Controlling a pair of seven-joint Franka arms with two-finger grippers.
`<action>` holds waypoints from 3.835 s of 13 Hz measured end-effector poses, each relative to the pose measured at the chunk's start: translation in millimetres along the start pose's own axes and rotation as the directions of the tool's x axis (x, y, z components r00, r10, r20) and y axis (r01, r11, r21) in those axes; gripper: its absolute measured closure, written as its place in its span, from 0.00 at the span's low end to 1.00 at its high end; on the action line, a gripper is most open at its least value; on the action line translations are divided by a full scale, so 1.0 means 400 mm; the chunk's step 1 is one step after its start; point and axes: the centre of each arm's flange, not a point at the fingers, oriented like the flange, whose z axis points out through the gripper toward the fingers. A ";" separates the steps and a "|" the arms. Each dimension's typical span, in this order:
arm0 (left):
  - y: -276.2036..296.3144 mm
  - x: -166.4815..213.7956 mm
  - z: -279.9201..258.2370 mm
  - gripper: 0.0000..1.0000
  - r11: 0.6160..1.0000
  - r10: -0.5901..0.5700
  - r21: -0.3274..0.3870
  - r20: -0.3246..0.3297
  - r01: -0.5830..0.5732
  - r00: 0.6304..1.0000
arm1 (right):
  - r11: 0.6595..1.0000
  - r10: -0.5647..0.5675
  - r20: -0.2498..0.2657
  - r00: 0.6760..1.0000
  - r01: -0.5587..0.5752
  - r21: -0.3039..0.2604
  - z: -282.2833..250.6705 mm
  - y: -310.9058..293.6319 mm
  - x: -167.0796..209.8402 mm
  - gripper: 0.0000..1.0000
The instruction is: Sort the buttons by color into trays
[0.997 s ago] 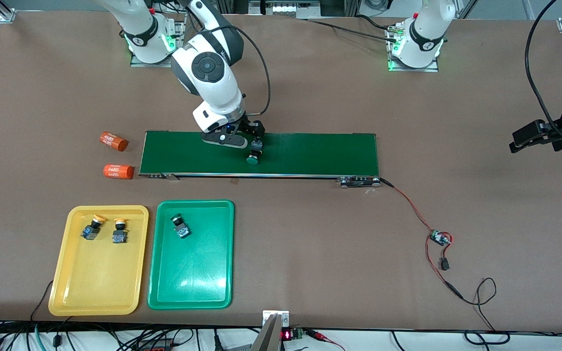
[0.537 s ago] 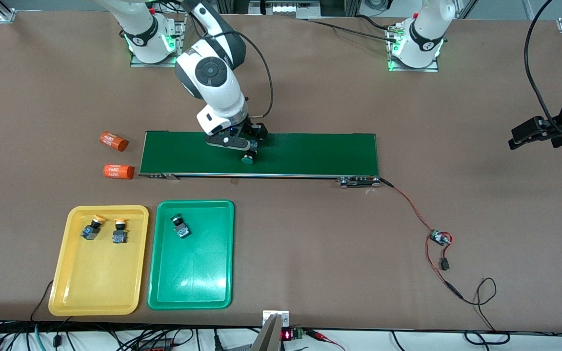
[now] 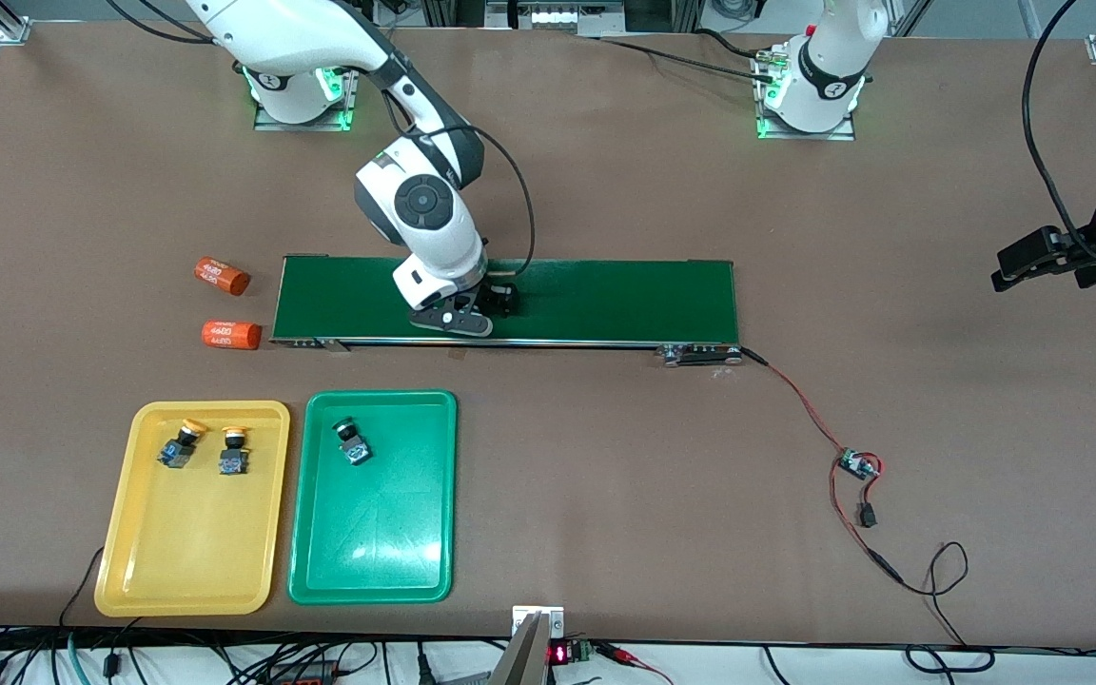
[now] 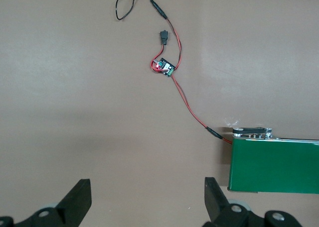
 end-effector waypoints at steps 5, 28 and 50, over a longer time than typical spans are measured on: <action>0.001 -0.001 -0.003 0.00 1.000 0.001 0.000 -0.002 -0.001 1.000 | 0.998 0.043 -0.006 0.999 -0.044 -0.040 -0.132 0.044 0.104 0.63; 0.002 0.000 0.007 0.00 1.000 0.001 0.000 -0.002 -0.001 1.000 | 0.946 -0.280 -0.146 0.949 0.298 0.124 -0.043 0.277 0.673 0.11; 0.017 -0.020 0.032 0.00 1.000 0.011 0.002 -0.023 -0.011 1.000 | 0.982 -0.114 0.165 0.980 0.136 -0.133 -0.912 0.941 0.352 0.00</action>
